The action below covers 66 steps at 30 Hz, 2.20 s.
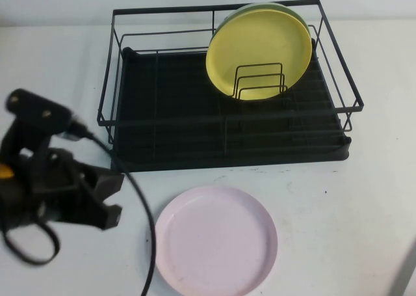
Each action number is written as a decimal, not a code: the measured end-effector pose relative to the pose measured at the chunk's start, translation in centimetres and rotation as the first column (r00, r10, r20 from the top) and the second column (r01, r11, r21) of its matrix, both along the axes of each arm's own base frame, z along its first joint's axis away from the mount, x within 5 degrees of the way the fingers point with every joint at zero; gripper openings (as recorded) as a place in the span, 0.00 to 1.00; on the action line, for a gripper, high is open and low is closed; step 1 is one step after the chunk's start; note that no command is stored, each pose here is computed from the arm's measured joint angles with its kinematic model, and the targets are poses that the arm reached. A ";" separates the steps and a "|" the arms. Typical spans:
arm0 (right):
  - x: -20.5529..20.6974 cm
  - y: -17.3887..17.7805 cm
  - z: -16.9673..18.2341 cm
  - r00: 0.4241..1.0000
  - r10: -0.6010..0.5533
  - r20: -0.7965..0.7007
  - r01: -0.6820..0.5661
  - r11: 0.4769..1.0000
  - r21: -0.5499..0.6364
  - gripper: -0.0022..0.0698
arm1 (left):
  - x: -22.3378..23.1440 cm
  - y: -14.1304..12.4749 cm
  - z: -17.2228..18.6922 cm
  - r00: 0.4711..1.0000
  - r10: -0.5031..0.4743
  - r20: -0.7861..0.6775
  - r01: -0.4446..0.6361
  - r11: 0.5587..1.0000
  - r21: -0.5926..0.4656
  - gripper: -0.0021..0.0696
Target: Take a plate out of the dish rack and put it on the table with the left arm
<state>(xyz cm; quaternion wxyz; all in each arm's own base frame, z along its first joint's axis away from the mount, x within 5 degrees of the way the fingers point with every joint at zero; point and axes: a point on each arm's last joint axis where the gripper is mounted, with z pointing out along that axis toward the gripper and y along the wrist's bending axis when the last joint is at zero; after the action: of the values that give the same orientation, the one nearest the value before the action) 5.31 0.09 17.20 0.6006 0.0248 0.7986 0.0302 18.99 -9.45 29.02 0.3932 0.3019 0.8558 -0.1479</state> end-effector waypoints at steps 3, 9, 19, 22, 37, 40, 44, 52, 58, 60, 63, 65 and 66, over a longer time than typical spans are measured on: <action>0.0 0.0 0.0 1.000 0.000 0.000 0.000 1.000 0.000 0.00 | -2.7 0.8 0.8 0.999 0.012 0.030 -0.011 0.999 -0.050 0.04; 0.0 0.0 0.0 1.000 0.000 0.000 0.000 1.000 0.000 0.00 | -8.6 1.9 0.0 0.986 -0.111 -0.123 0.106 0.993 -0.044 0.03; 0.0 0.0 0.0 1.000 0.000 0.000 0.000 1.000 0.000 0.00 | -12.4 3.4 0.9 0.987 -0.151 -0.055 0.151 0.988 -0.003 0.03; 0.0 0.0 0.0 1.000 0.000 0.000 0.000 1.000 0.000 0.00 | -13.0 3.7 1.0 0.993 -0.113 -0.041 0.111 0.993 -0.039 0.03; 0.0 0.0 0.0 1.000 0.000 0.000 0.000 1.000 0.000 0.00 | -13.4 7.4 -8.6 0.753 0.366 0.547 -0.177 0.913 -0.367 0.03; 0.0 0.0 0.0 1.000 0.000 0.000 0.000 1.000 0.000 0.00 | -13.6 7.6 -9.1 0.745 0.391 0.540 -0.217 0.908 -0.359 0.03; 0.0 0.0 0.0 1.000 0.000 0.000 0.000 1.000 0.000 0.00 | -13.5 8.1 -9.9 0.748 0.428 0.507 -0.318 0.902 -0.292 0.03; 0.0 0.0 0.0 1.000 0.000 0.000 0.000 1.000 0.000 0.00 | -13.7 8.5 -11.5 0.796 0.467 0.385 -0.423 0.884 -0.197 0.03; 0.0 0.0 0.0 1.000 0.000 0.000 0.000 1.000 0.000 0.00 | -13.7 8.6 -11.6 0.795 0.454 0.402 -0.426 0.890 -0.162 0.03; 0.0 0.0 0.0 1.000 0.000 0.000 0.000 1.000 0.000 0.00 | -13.7 8.6 -11.6 0.794 0.448 0.410 -0.426 0.892 -0.149 0.03; 0.0 0.0 0.0 1.000 0.000 0.000 0.000 1.000 0.000 0.00 | -13.7 8.7 -11.6 0.793 0.445 0.415 -0.427 0.893 -0.143 0.03; 0.0 0.0 0.0 1.000 0.000 0.000 0.000 1.000 0.000 0.00 | -13.7 8.7 -11.6 0.793 0.445 0.415 -0.427 0.893 -0.143 0.03; 0.0 0.0 0.0 1.000 0.000 0.000 0.000 1.000 0.000 0.00 | -13.7 8.7 -11.6 0.793 0.445 0.415 -0.427 0.893 -0.142 0.03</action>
<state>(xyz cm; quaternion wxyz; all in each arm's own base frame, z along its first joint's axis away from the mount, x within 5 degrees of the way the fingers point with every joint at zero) 5.31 0.09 17.20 0.6006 0.0248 0.7986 0.0302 5.28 -0.78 17.44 0.6044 0.1139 0.7885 0.0008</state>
